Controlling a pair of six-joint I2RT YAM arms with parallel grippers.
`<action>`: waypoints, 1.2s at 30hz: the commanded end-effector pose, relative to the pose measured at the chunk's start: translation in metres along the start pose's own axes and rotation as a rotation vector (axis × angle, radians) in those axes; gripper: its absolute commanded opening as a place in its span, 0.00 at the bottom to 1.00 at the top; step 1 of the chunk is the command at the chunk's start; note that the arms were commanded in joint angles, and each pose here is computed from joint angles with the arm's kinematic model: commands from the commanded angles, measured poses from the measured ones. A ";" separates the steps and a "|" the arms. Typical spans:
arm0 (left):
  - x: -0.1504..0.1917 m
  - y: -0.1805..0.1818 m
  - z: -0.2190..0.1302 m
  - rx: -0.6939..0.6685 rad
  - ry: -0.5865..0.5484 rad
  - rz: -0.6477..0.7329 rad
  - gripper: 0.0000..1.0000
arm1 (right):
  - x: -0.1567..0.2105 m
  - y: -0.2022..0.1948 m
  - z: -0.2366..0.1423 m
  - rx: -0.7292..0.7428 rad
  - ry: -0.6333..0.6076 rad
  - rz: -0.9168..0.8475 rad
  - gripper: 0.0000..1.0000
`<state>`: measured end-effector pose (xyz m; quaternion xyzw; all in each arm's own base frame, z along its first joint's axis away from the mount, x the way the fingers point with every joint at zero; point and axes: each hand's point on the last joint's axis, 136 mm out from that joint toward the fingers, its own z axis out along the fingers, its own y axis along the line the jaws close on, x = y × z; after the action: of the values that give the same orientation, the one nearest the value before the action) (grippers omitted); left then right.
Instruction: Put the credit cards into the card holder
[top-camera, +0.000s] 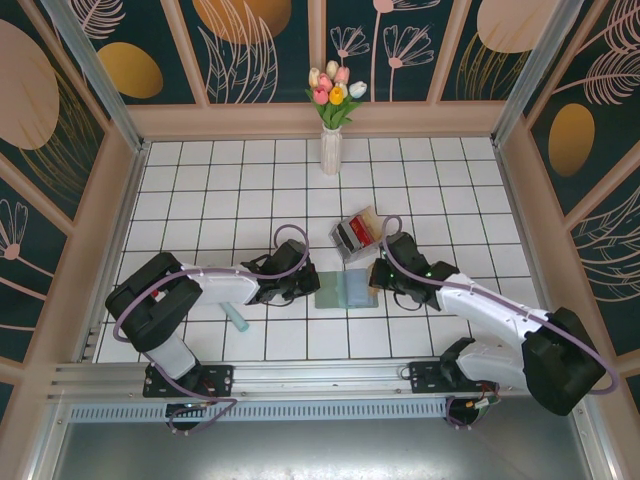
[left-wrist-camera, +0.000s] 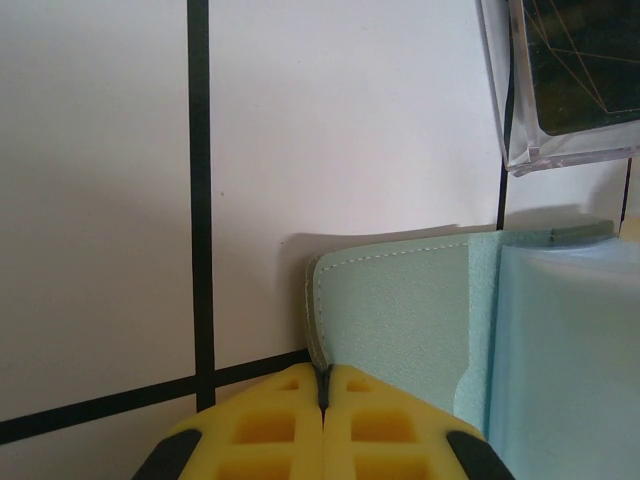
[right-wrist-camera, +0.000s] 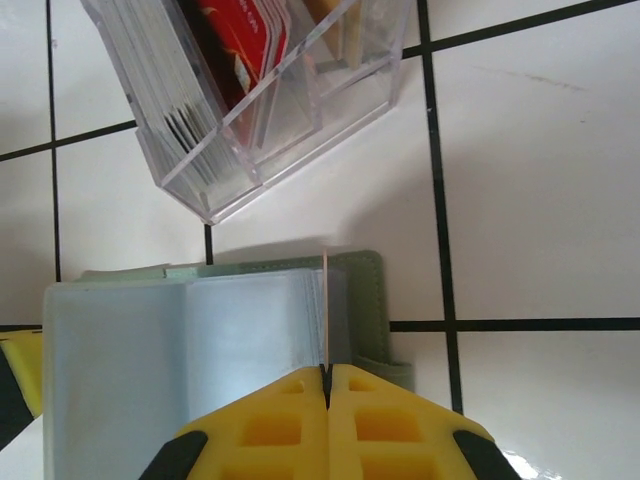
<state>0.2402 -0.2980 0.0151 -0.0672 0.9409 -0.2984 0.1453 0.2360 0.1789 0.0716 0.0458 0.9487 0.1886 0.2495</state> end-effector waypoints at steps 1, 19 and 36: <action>0.008 0.013 0.005 -0.045 0.021 0.020 0.00 | 0.005 0.016 0.004 -0.082 0.014 0.001 0.00; 0.008 0.013 0.005 -0.041 0.019 0.018 0.00 | 0.003 0.066 -0.003 -0.308 0.043 0.053 0.00; 0.006 0.014 0.003 -0.050 0.007 0.019 0.00 | 0.026 0.029 0.029 -0.179 0.106 0.095 0.00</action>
<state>0.2410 -0.2978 0.0153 -0.0678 0.9407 -0.2980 0.1472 0.2262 0.2361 0.0515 0.0391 0.9341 0.3033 0.1845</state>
